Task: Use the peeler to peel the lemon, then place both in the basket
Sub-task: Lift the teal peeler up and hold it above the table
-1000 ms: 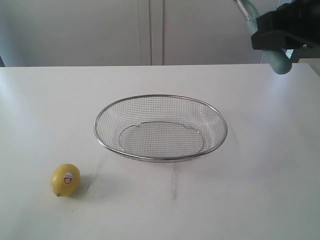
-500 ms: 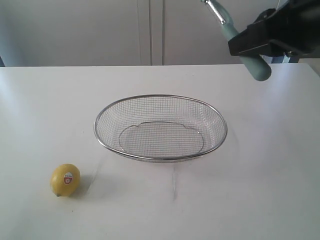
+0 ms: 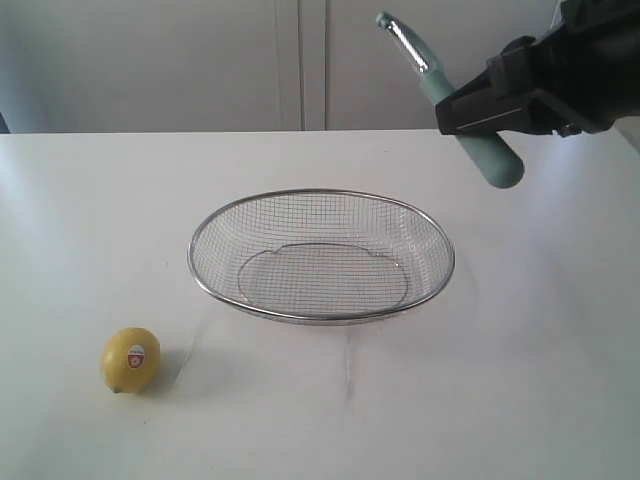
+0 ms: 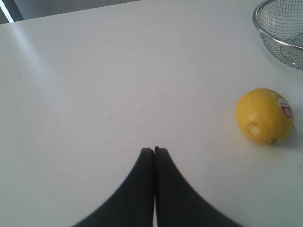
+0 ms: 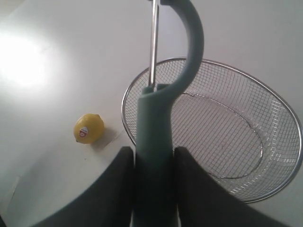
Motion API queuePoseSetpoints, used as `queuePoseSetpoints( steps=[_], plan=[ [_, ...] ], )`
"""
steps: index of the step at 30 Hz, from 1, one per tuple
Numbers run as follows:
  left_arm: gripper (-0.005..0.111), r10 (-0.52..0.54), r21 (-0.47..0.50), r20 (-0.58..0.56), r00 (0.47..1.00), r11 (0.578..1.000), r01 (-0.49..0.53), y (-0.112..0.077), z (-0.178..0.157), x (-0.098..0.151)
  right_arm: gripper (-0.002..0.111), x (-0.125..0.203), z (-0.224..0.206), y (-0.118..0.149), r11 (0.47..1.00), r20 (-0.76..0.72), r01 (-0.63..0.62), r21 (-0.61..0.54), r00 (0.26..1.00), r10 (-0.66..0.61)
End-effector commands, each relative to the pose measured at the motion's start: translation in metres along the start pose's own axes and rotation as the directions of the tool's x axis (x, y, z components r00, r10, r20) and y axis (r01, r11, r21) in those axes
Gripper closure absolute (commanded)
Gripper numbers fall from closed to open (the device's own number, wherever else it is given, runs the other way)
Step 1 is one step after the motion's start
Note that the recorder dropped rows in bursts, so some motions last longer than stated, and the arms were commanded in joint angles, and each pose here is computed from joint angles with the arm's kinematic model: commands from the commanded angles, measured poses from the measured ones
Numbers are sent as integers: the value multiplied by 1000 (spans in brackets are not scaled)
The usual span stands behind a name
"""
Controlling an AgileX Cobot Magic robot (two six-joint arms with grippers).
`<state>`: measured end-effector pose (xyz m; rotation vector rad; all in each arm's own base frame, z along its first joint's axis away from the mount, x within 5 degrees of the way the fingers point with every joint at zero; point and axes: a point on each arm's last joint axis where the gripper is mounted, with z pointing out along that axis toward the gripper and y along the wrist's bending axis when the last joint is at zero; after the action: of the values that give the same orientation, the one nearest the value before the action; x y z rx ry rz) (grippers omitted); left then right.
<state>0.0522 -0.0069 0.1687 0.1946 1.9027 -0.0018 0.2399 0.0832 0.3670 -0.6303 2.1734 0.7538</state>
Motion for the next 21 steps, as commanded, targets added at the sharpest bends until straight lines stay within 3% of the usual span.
queuePoseSetpoints(
  steps=[1, 11, 17, 21],
  plan=[
    [107, -7, 9, 5, 1000, 1000, 7, -1, 0, 0, 108, -1, -1, 2, 1000, 21, 2, -7, 1000, -2],
    [107, -7, 6, 17, 1000, 1000, 7, 0, 0, -1, 108, -1, -1, -2, 999, 16, 23, 40, 1000, -24],
    [107, 97, -44, 163, 982, 995, -91, 3, -1, -14, 108, -1, -1, -2, 999, 19, 21, 42, 1000, -22],
    [107, 110, -90, 299, 948, 992, -87, 6, -5, -27, 108, -1, -1, -2, 999, 19, 21, 42, 1000, -22]
  ],
)
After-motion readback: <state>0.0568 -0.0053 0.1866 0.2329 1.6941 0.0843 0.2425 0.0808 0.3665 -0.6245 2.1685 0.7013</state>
